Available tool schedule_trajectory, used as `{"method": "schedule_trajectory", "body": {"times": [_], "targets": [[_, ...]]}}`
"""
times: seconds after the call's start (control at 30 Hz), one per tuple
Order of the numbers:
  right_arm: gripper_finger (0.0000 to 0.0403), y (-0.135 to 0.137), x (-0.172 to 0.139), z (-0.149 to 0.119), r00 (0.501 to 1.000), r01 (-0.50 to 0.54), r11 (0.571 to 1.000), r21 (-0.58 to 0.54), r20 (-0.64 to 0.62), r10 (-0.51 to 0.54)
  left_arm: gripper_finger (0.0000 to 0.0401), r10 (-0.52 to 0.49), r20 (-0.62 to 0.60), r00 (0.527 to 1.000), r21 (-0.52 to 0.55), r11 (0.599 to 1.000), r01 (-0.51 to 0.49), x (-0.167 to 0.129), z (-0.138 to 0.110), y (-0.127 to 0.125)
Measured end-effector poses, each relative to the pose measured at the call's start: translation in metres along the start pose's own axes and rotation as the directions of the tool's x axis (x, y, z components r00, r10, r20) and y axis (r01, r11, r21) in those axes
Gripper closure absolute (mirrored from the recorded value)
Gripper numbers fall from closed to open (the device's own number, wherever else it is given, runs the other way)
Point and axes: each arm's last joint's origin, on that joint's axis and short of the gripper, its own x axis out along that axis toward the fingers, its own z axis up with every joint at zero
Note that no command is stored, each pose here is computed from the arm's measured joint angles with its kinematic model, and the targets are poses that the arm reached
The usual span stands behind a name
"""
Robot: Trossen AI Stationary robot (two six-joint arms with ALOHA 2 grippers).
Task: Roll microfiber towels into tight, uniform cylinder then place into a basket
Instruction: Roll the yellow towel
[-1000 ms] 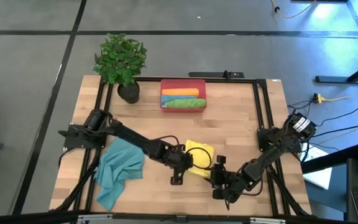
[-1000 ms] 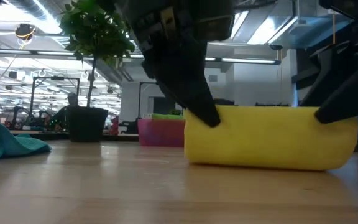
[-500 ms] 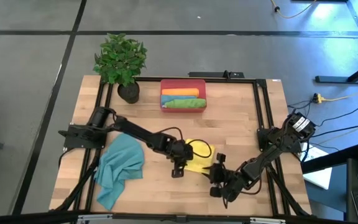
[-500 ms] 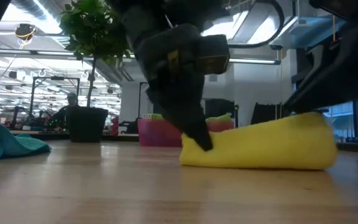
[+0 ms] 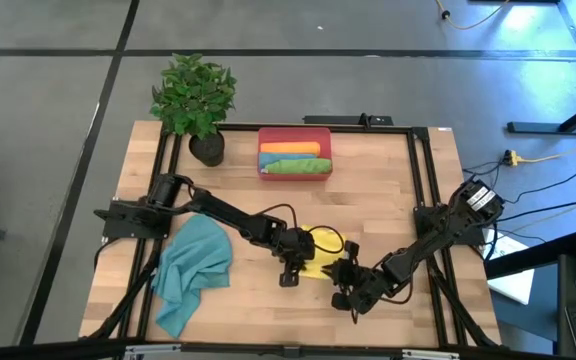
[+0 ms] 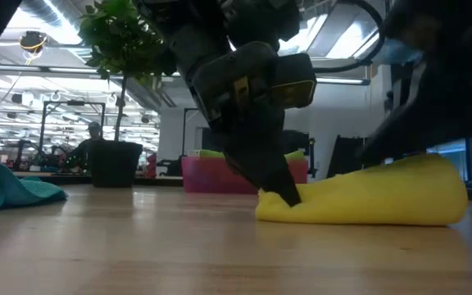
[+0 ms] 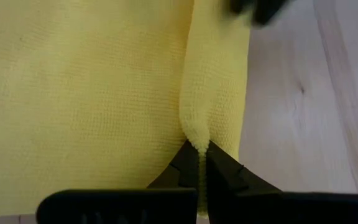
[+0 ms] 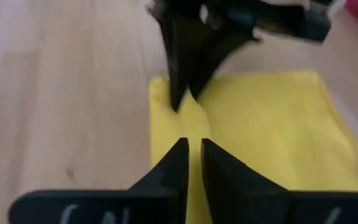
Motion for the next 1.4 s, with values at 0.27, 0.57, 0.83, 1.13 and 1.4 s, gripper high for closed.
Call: {"method": "schedule_trajectory", "body": {"times": [0.27,0.57,0.83,1.13,1.4], "targets": [[0.039,-0.006,0.021,-0.019,0.993,0.002,1.0,0.016,-0.115,0.0,0.0394,0.009,0.013,1.0,0.036,0.999,-0.01,0.001,0.001,0.0],[0.0393,-0.006,0.023,-0.023,0.99,0.01,1.0,0.027,-0.138,-0.006,0.0312,0.107,0.037,0.994,0.162,0.98,-0.112,-0.025,0.007,-0.005],[0.0398,-0.008,0.025,-0.023,0.987,0.012,0.999,0.05,-0.16,-0.004,0.0254,0.207,0.122,0.971,0.37,0.898,-0.237,-0.039,0.01,-0.031],[0.0391,-0.014,0.03,-0.021,0.979,0.012,0.993,0.115,-0.205,0.012,0.0238,0.335,0.18,0.925,0.715,0.601,-0.357,-0.01,-0.019,-0.082],[0.0396,-0.015,0.031,-0.021,0.976,0.008,0.992,0.125,-0.215,0.019,0.0234,0.403,0.223,0.888,0.782,0.47,-0.409,0.016,-0.029,-0.082]]}}
